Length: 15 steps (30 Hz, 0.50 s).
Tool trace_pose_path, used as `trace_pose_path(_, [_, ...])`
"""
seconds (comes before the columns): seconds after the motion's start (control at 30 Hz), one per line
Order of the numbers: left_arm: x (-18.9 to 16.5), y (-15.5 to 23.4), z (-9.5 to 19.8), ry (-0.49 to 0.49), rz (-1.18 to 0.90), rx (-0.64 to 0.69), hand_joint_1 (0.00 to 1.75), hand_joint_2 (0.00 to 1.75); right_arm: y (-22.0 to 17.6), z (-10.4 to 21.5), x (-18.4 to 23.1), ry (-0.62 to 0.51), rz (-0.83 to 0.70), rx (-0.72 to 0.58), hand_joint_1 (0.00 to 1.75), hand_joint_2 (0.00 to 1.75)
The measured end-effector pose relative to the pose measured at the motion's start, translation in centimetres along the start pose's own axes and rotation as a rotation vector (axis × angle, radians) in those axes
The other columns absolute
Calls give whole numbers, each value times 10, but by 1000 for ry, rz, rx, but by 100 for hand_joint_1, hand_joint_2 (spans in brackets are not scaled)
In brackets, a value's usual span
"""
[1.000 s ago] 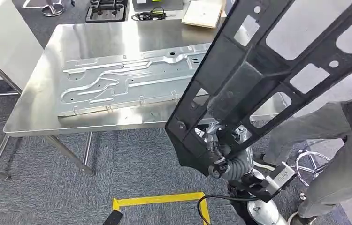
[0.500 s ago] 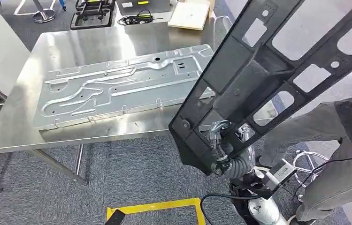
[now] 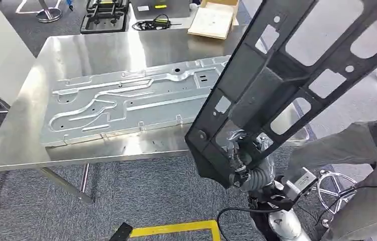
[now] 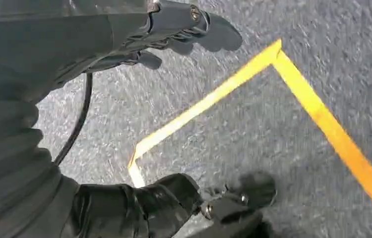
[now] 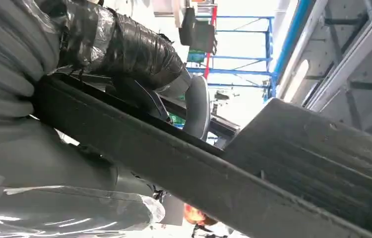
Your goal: Take the parts from the cabinet and place them on the table.
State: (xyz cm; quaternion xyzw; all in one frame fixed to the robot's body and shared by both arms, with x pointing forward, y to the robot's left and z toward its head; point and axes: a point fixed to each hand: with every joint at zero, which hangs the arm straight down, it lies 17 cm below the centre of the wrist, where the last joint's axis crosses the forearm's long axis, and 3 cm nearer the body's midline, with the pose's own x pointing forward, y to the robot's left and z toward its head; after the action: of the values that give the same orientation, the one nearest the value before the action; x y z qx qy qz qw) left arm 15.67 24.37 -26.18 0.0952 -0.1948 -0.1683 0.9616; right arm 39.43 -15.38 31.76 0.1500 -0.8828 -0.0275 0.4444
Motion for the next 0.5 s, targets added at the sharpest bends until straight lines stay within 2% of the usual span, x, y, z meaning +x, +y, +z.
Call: trace_pose_path(0.5, [-3,6,-1,-3,-1,12,0,175,-8,1,-3,8,6,-29,175,175])
